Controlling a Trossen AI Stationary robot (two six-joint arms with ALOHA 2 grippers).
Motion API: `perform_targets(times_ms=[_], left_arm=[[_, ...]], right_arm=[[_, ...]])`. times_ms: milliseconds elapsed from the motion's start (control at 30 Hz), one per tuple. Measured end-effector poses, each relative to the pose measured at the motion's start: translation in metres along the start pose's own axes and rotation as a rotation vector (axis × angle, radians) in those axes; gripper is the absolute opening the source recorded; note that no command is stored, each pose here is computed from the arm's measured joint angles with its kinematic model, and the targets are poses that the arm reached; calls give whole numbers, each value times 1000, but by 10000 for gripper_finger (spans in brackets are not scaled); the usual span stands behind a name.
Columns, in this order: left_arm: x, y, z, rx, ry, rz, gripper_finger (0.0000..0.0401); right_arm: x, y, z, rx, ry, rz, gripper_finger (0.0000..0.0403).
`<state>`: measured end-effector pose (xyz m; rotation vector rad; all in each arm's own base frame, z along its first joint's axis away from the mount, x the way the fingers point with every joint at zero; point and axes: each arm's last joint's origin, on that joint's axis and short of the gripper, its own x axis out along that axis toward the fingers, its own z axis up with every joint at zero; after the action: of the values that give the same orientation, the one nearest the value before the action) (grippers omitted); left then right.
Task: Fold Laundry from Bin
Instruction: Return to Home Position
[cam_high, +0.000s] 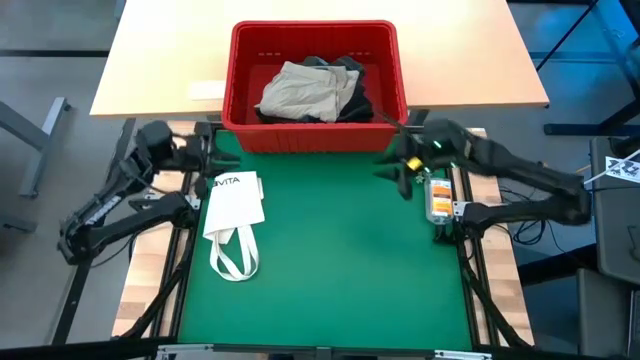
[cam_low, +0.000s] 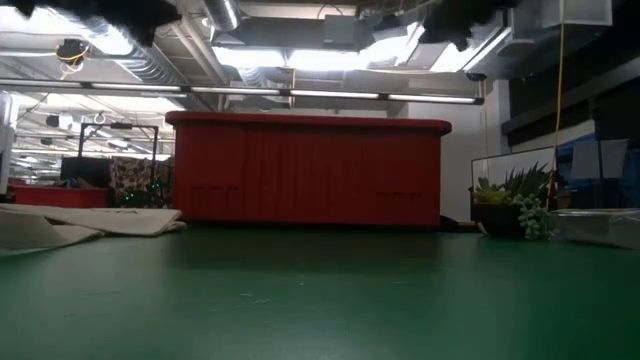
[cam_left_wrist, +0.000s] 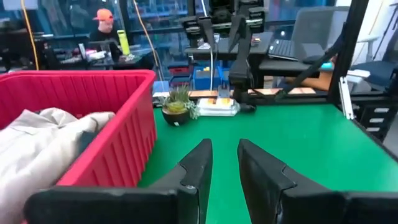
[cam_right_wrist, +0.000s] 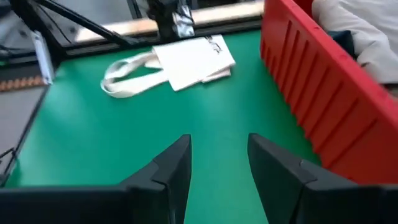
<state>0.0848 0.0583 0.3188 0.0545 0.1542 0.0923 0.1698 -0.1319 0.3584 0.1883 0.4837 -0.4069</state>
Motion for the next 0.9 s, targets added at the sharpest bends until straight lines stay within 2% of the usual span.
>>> perform_targets(times_ms=[100, 267, 400, 567, 667, 767, 900], left_arm=[[4, -2, -27, 6, -44, 7, 74], [19, 2, -68, -77, -154, 6, 74], [29, -2, -94, -44, -279, -36, 74], [35, -15, -122, -14, -373, -75, 74], [39, -18, -125, -34, -343, -65, 74], [42, -21, -126, -5, -335, -20, 74], [43, -19, -126, 47, -329, 133, 74]], right_arm=[[-11, 8, -40, 13, -91, 9, 159], [-20, 13, -95, 35, -187, 7, 159], [-22, 16, -130, 44, -214, 45, 159], [-16, 20, -165, 6, -271, 180, 159], [-12, 21, -183, 6, -298, 223, 159], [-7, 21, -200, 7, -301, 242, 159], [1, 20, -219, 15, -278, 247, 159]])
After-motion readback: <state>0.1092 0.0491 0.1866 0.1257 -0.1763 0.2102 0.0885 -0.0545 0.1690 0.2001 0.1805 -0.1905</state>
